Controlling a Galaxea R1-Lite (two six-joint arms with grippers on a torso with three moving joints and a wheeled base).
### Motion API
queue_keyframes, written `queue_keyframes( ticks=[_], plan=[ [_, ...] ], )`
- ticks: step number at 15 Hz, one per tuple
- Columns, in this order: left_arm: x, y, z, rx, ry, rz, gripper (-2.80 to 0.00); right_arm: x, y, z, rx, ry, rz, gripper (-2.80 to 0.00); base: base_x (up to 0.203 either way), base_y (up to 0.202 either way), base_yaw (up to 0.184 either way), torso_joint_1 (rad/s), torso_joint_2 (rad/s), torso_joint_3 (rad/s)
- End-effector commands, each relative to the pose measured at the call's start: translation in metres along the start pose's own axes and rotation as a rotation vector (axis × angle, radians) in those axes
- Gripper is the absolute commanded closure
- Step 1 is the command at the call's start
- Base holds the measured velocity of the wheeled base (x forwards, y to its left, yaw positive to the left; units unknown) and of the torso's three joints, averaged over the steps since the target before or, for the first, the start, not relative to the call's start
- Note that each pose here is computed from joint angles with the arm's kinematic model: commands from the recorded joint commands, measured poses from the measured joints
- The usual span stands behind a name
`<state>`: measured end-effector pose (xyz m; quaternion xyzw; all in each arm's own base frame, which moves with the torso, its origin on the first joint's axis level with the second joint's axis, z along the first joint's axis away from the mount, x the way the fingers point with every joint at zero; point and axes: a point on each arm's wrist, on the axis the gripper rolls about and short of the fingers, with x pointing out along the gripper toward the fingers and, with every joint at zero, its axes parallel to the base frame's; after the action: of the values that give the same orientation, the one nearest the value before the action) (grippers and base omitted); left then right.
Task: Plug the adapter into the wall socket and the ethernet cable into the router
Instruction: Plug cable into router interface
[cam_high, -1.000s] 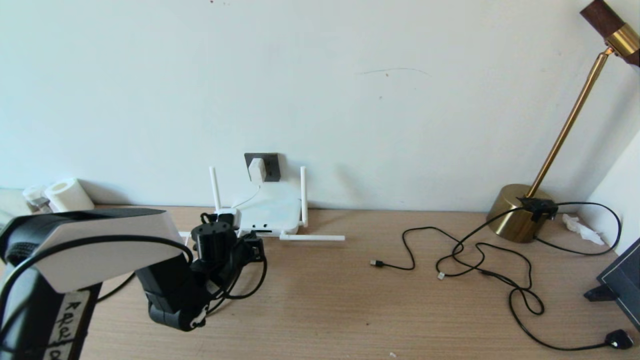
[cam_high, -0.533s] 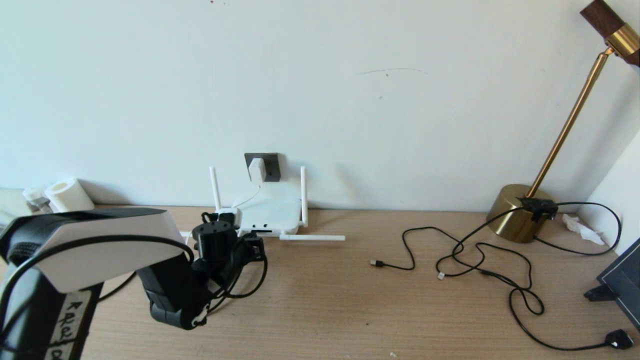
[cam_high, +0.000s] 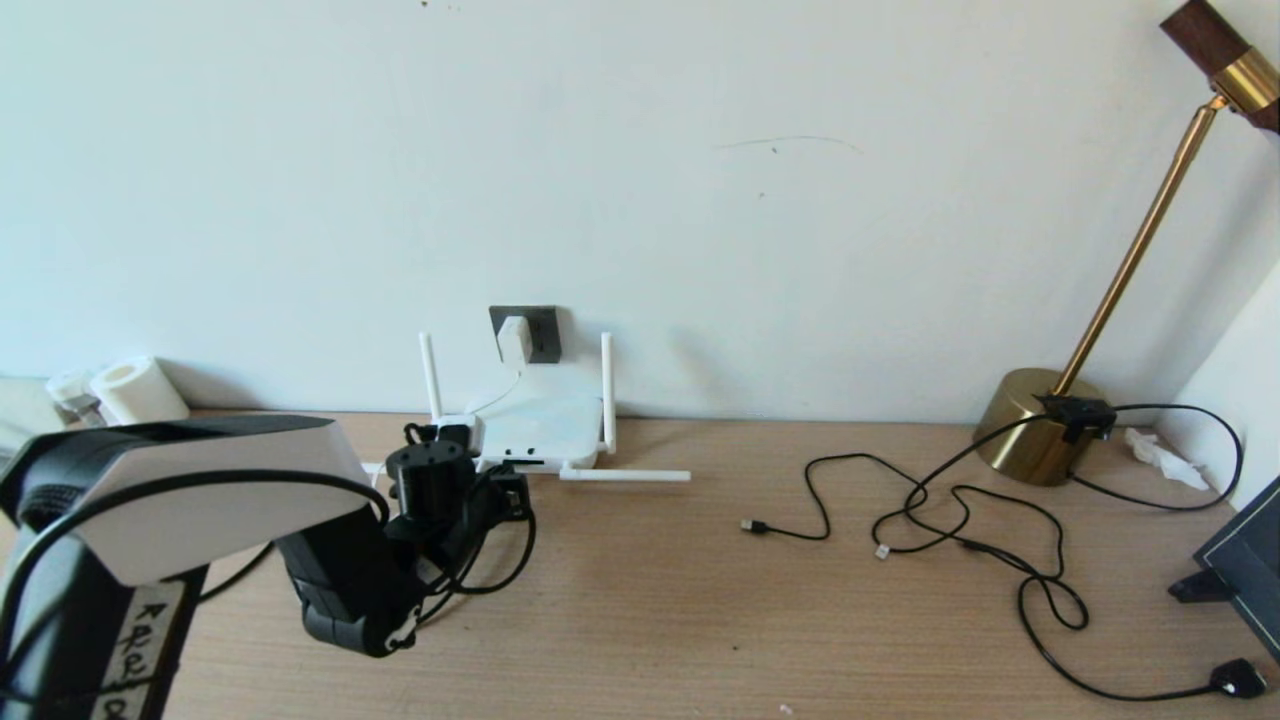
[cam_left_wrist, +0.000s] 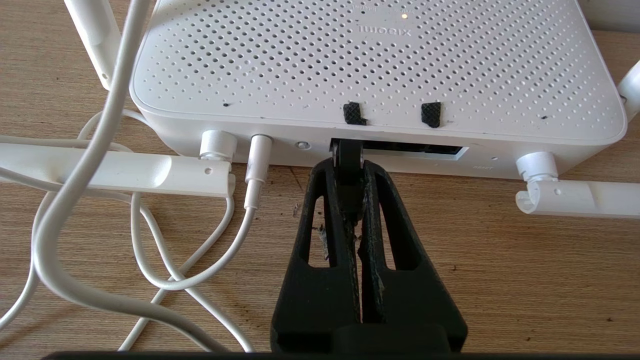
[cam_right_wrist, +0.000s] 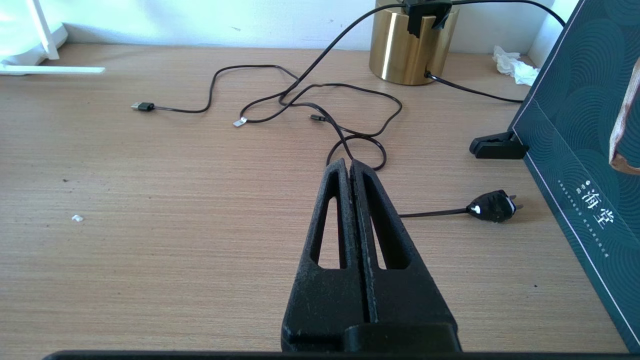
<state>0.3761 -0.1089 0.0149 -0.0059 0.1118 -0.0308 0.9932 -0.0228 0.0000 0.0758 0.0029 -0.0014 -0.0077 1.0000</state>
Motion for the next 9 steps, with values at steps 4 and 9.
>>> queue_keyframes(
  ticks=[4, 9],
  plan=[
    [0.0019, -0.0003, -0.0004, -0.003, -0.008, 0.001, 0.00, 0.0001, 0.0000, 0.0000, 0.000, 0.000, 0.000, 0.00, 0.000, 0.000, 0.000, 0.000, 0.00, 0.000],
    [0.0046, -0.0010, 0.0000, -0.004, -0.014, 0.000, 0.00, 0.0001, 0.0000, 0.0001, 0.000, 0.001, 0.000, 0.00, 0.000, 0.000, 0.000, 0.000, 0.00, 0.000]
  ],
)
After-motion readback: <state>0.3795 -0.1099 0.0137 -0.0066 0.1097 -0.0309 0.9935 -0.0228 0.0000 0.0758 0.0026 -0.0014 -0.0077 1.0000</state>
